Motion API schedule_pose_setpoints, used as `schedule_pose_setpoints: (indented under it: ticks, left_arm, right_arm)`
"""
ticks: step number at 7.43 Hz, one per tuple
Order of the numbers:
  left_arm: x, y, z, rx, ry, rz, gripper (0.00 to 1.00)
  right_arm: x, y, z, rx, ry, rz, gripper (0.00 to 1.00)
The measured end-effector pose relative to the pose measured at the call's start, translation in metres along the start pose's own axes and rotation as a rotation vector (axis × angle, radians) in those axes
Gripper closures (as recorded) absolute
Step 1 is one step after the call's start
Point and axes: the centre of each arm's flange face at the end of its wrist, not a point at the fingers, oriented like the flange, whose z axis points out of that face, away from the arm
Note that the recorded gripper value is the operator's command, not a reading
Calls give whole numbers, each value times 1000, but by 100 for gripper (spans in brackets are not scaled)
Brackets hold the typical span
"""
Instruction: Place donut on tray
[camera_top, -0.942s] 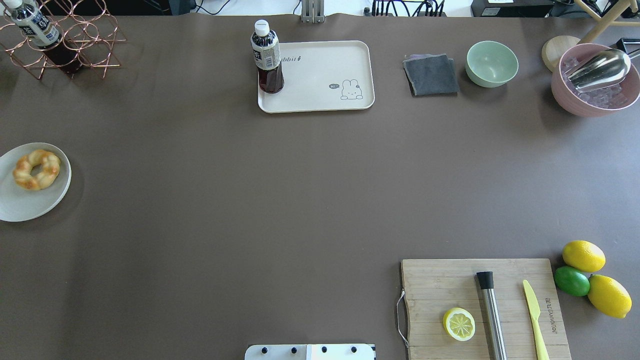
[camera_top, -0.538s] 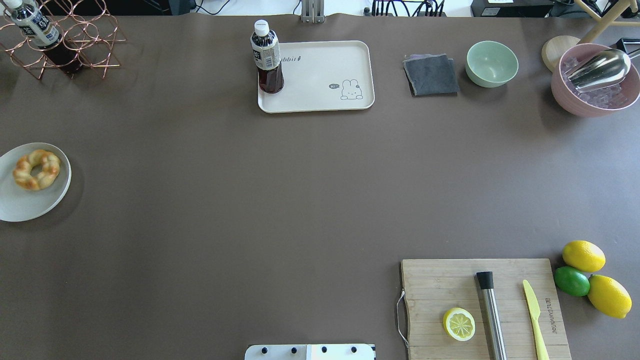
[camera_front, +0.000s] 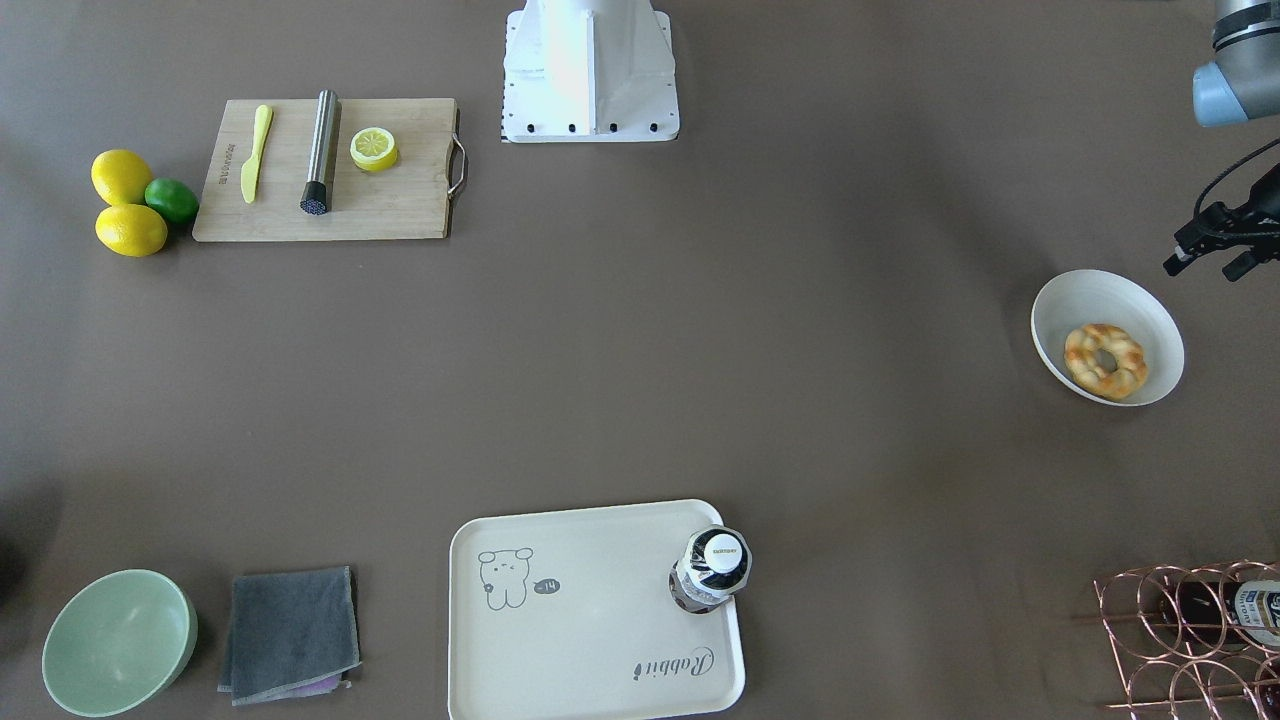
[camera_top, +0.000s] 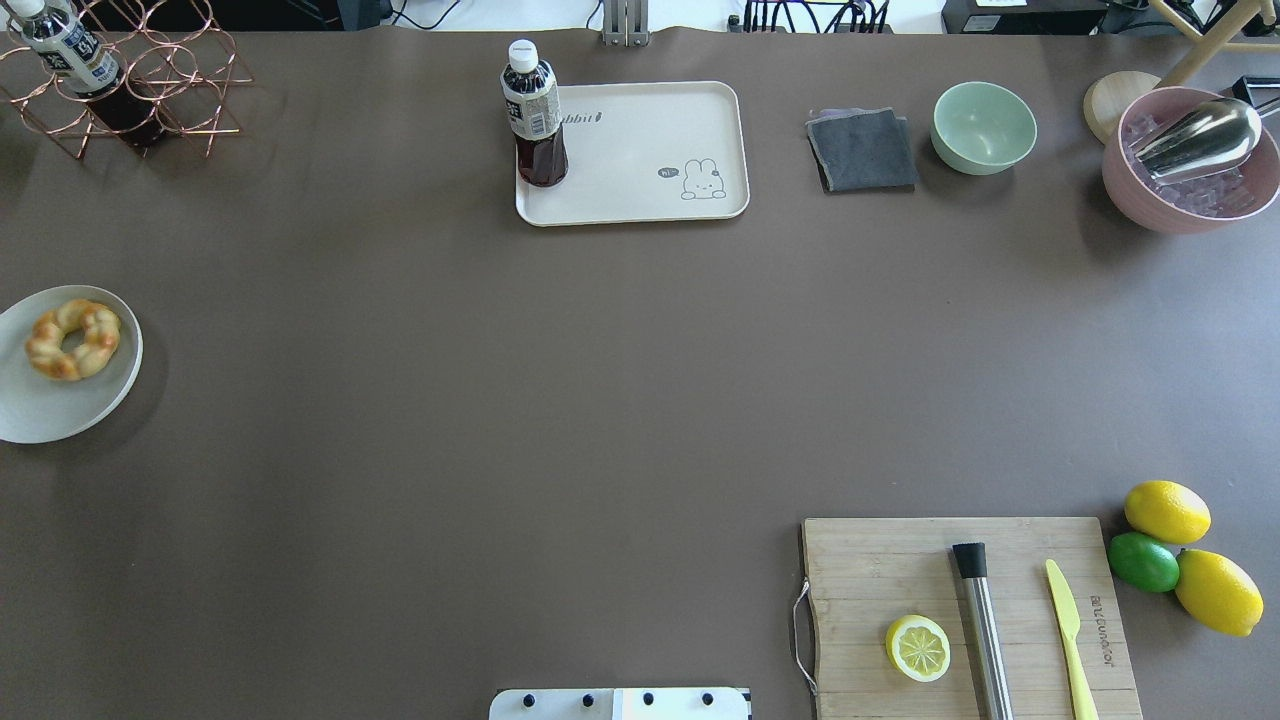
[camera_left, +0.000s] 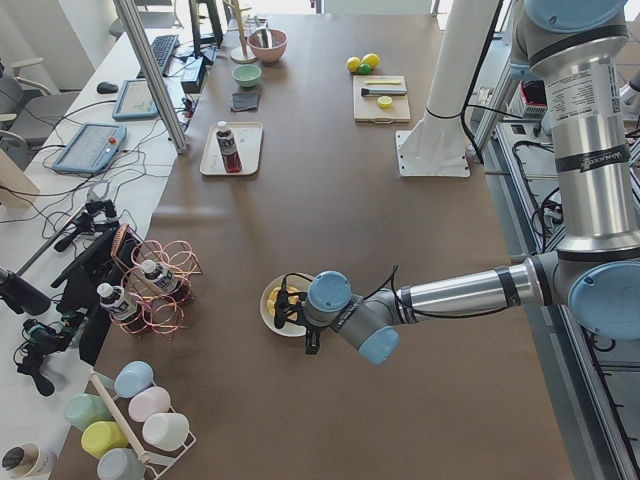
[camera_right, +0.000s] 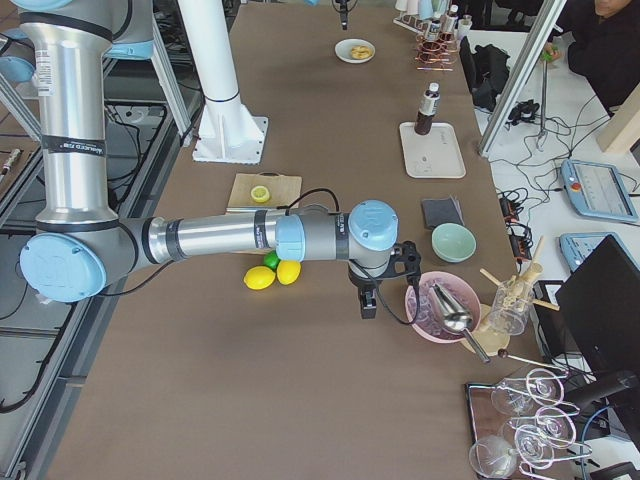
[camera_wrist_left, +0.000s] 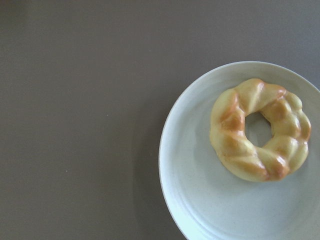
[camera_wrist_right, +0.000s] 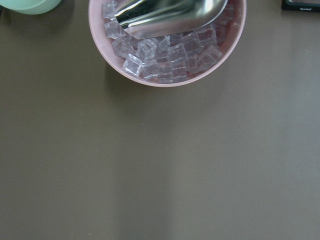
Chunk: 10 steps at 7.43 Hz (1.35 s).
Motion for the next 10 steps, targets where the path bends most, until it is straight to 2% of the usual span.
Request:
schedule_pose_setpoints:
  ticks: [2,3,5,6,9,10]
  left_arm:
    - [3,-3,2,6,1,2,2]
    - [4,-5,3,10,-3,5,2]
    - [8,-16,13,15,-13,16,3]
    - [9,-26,20,17,-18,20,3]
    - [20,-44,55,36,-56,73,3]
    - [21,-45,58,35,-58,79,7]
  right_arm:
    - [-39,-20,37,45,-27,-141,0]
    - [-56,-29,49,65,-38,-162,0]
    - [-94,-51,54,87,-69,-61,0]
    - [-109,-58,55,87,-84,-45,0]
    - [-136,-71,53,89,-112,-61,0]
    - [-142,-73,51,84,-130,-53,0]
